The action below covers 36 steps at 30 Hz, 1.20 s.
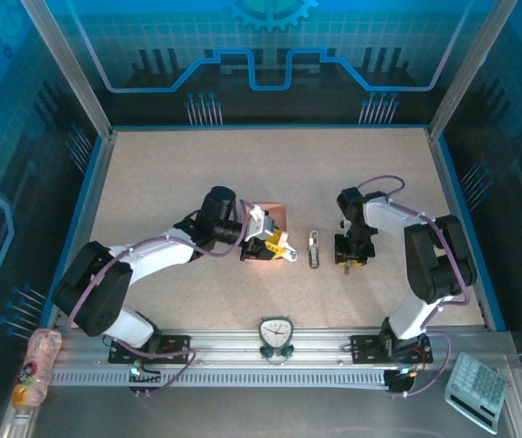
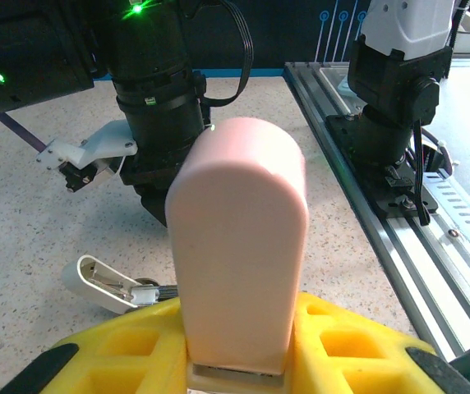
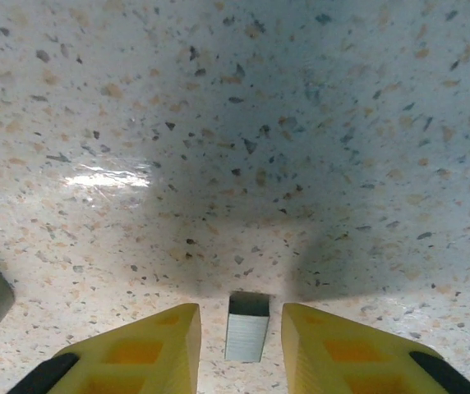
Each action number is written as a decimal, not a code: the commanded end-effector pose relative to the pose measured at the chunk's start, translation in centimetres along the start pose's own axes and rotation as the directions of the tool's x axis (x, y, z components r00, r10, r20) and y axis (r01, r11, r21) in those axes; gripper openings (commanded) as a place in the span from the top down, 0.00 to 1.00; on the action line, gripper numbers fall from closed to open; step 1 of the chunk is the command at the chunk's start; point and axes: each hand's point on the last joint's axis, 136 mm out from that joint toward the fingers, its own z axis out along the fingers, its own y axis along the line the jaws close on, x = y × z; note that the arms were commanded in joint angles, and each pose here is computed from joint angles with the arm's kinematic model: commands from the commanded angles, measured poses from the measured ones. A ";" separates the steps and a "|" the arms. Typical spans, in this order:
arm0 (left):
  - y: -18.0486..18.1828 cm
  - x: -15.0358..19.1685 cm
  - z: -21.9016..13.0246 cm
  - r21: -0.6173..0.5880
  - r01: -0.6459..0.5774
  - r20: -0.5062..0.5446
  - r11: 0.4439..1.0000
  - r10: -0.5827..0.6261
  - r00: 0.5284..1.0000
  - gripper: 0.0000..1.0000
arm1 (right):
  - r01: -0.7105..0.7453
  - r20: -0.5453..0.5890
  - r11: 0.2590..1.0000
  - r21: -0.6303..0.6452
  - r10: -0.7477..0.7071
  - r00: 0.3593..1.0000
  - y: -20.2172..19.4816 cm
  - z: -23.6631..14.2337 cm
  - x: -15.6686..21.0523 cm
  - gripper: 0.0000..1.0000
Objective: Load the staples into the stapler
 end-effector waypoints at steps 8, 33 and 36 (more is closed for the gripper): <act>-0.4 -1.3 -0.4 0.024 -0.052 0.030 0.998 0.051 0.998 0.71 | 0.006 -0.056 1.000 0.020 -0.005 0.998 -0.2 0.8 1.0 0.73; -0.2 -1.4 -0.3 0.015 -0.049 0.039 0.999 0.049 0.998 0.71 | 0.152 0.208 0.987 -0.060 -0.136 0.969 2.3 -2.8 -1.2 0.83; 0.0 -1.4 -0.3 0.003 -0.045 0.042 0.999 0.045 0.998 0.71 | 0.287 0.361 0.953 -0.095 -0.236 0.902 4.5 -5.1 -2.2 0.83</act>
